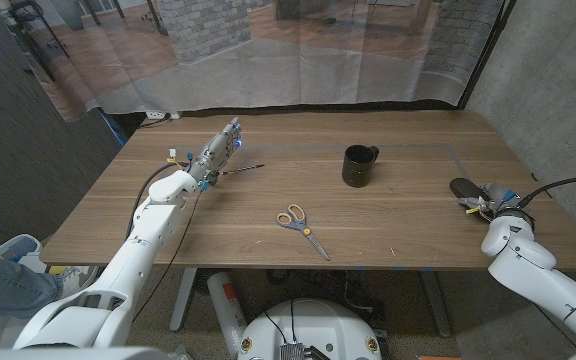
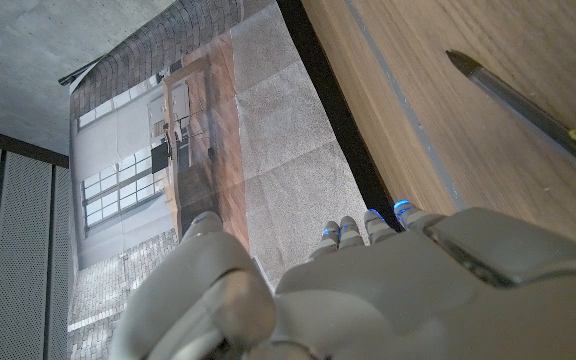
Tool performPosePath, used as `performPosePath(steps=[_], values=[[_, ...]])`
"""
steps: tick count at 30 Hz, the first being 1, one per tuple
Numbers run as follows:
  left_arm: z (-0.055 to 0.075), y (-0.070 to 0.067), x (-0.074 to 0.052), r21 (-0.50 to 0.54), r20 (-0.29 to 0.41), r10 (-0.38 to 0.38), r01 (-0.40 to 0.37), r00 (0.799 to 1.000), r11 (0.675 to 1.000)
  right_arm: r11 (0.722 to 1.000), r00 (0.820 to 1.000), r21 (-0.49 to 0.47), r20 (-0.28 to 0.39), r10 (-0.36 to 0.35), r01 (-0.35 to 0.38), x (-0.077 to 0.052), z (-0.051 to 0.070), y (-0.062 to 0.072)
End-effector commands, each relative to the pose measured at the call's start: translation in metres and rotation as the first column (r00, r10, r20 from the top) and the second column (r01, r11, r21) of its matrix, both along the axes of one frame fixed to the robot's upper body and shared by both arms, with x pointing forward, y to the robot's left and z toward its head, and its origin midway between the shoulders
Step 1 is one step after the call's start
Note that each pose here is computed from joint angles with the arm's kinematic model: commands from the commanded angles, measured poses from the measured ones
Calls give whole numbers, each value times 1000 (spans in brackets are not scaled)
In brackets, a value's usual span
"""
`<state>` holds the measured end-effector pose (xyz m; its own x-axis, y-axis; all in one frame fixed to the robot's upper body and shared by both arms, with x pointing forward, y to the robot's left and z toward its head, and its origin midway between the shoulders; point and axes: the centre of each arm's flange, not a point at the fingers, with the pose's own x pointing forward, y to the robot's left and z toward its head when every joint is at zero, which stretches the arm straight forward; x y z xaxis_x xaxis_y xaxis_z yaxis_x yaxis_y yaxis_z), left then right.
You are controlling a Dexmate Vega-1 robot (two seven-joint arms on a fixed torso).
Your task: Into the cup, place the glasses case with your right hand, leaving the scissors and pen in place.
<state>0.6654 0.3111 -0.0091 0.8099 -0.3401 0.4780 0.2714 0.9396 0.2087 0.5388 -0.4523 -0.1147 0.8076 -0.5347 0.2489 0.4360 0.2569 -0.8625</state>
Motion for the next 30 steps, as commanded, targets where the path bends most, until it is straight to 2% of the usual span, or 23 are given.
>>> performPosePath(steps=[1,14,30], values=[[-4,2,0,-6,-7,2,-2,1000,1000,1000,1000,-16,11,-14,14,5,-1,4],[-3,4,-1,-8,-5,8,-8,1000,1000,999,999,-31,35,-9,10,7,7,9],[2,1,1,1,3,0,0,1000,1000,998,994,-70,111,15,-7,-3,22,17]])
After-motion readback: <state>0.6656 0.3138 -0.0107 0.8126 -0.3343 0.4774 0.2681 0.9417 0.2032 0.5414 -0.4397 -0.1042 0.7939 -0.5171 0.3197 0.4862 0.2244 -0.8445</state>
